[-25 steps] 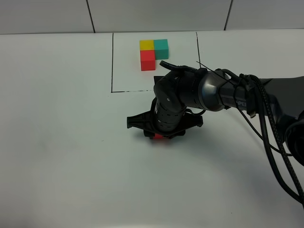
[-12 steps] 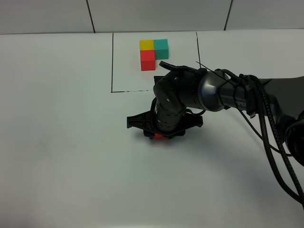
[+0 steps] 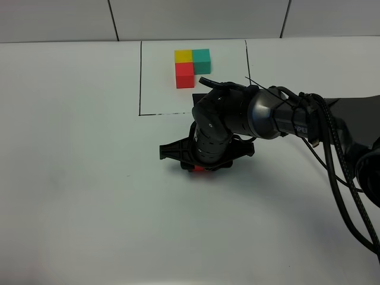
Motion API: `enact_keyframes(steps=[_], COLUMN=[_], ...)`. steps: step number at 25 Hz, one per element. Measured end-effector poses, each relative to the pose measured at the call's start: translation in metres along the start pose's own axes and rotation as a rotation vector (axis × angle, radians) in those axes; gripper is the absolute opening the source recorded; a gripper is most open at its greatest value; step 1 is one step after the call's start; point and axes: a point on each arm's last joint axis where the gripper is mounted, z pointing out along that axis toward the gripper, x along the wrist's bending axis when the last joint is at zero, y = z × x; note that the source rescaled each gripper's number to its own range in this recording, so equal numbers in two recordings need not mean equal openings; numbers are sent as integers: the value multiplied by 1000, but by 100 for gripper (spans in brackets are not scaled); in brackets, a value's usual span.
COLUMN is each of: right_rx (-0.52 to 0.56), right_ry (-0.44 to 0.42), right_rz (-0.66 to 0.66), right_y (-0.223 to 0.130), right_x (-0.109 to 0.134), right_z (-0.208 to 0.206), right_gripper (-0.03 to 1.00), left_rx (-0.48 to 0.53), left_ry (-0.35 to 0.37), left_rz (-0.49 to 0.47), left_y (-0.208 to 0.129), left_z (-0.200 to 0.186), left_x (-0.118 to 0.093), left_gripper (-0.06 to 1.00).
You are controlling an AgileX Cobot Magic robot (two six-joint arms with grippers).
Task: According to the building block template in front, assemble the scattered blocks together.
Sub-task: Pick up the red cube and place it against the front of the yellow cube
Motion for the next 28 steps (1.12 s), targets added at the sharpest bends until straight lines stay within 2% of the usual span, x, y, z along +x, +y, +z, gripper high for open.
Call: enact_keyframes(steps=[21, 24, 28], right_rx=[3, 4, -8], right_ry=[1, 1, 5], right_rz=[-9, -3, -28], right_y=[0, 2, 3], right_x=[0, -3, -2], right_z=[0, 0, 0], right_gripper=[3, 7, 22], left_rx=[0, 1, 1], left_ry=[0, 0, 0], left_rz=[0, 0, 0], left_y=[0, 0, 0], left_z=[0, 0, 0], left_x=[0, 0, 0], left_gripper=[70, 70, 70])
